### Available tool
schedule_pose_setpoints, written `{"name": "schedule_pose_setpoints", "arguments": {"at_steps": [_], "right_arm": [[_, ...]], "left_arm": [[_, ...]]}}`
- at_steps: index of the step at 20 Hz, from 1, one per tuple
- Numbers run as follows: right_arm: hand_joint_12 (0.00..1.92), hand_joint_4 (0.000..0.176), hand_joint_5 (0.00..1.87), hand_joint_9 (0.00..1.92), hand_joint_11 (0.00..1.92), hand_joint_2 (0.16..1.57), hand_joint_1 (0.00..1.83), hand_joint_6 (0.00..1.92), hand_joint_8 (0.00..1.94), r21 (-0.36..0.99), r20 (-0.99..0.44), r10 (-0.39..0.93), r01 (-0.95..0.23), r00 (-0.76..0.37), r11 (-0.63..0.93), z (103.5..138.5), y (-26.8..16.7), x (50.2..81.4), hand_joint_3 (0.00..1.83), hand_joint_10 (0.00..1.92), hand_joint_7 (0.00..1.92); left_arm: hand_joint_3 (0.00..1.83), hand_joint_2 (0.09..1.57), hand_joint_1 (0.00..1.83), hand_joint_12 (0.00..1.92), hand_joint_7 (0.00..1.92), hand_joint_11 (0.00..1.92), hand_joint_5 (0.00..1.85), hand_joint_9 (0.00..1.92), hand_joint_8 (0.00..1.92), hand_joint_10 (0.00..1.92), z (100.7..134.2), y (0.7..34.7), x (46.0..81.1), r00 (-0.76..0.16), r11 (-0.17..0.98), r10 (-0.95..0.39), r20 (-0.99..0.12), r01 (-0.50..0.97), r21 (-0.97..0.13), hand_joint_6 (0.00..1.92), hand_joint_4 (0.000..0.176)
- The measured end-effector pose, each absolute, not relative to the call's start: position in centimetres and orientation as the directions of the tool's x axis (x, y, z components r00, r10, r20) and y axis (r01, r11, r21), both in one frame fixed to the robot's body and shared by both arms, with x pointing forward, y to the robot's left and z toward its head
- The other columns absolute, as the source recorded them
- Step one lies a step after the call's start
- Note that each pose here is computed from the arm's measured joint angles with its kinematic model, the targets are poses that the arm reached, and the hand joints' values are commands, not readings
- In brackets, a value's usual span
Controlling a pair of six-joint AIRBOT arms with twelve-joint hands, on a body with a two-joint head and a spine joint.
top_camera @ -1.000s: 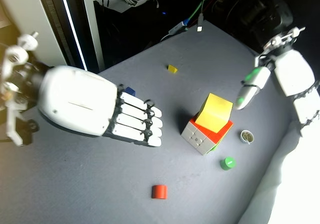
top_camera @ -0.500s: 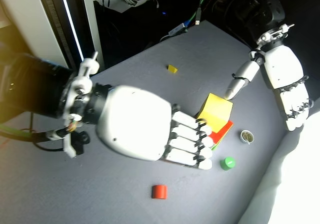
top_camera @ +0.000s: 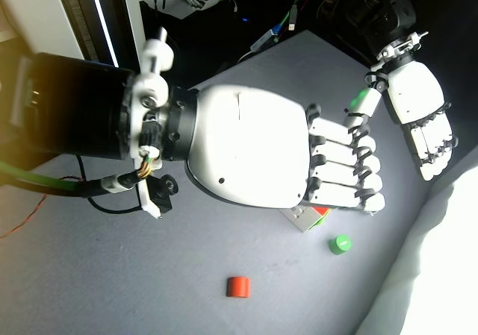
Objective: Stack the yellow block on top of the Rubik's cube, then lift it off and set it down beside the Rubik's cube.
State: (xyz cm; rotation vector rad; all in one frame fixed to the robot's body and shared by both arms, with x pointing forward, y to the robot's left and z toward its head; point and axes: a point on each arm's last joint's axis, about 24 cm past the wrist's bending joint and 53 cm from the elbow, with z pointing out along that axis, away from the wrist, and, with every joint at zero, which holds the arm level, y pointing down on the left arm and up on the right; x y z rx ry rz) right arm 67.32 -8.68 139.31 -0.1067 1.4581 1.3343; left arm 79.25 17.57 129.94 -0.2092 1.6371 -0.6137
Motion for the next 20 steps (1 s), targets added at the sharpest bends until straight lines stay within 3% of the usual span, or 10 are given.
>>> {"name": "schedule_pose_setpoints", "arguments": {"at_steps": [3, 6, 14, 16, 20], "right_arm": [[0.0, 0.0, 0.0, 0.0, 0.0, 0.98, 1.37, 0.0, 0.0, 0.731, -0.653, 0.576, -0.607, -0.491, 0.311, 138.7, -8.6, 68.4, 0.01, 0.0, 0.0], [0.0, 0.0, 0.0, 0.0, 0.0, 0.98, 1.37, 0.0, 0.0, 0.731, -0.662, 0.555, -0.599, -0.504, 0.328, 138.9, -8.8, 68.9, 0.01, 0.0, 0.0], [0.01, 0.0, 0.0, 0.0, 0.02, 0.98, 1.35, 0.0, 0.0, 0.759, -0.651, 0.346, -0.586, -0.675, 0.285, 135.9, -2.8, 68.6, 0.0, 0.0, 0.0], [0.01, 0.0, 0.0, 0.0, 0.02, 0.98, 1.39, 0.0, 0.0, 0.763, -0.647, 0.358, -0.576, -0.673, 0.293, 136.1, -2.3, 70.2, 0.01, 0.0, 0.0], [0.0, 0.0, 0.0, 0.0, 0.0, 0.99, 1.39, 0.0, 0.0, 0.757, -0.651, 0.404, -0.586, -0.642, 0.288, 138.4, -1.6, 71.9, 0.0, 0.0, 0.0]], "left_arm": [[0.0, 0.81, 0.0, 0.26, 0.04, 0.0, 0.01, 0.05, 0.0, 0.0, 129.3, 18.2, 79.0, -0.175, 0.848, -0.462, -0.87, 0.2, -0.491, 0.0, 0.0], [0.0, 0.81, 0.0, 0.25, 0.04, 0.0, 0.01, 0.04, 0.0, 0.0, 128.7, 18.4, 78.4, -0.182, 0.855, -0.45, -0.874, 0.194, -0.481, 0.0, 0.0], [0.0, 0.83, 0.04, 0.34, 0.11, 0.01, 0.08, 0.11, 0.01, 0.0, 127.0, 17.3, 75.9, -0.228, 0.858, -0.416, -0.88, 0.221, -0.463, 0.01, 0.0], [0.0, 0.83, 0.0, 0.26, 0.06, 0.0, 0.04, 0.05, 0.0, 0.0, 126.6, 17.7, 75.2, -0.232, 0.865, -0.407, -0.883, 0.213, -0.454, 0.0, 0.0], [0.0, 0.82, 0.0, 0.33, 0.08, 0.0, 0.05, 0.08, 0.0, 0.0, 126.4, 16.6, 73.8, -0.248, 0.86, -0.394, -0.885, 0.241, -0.45, 0.0, 0.0]]}}
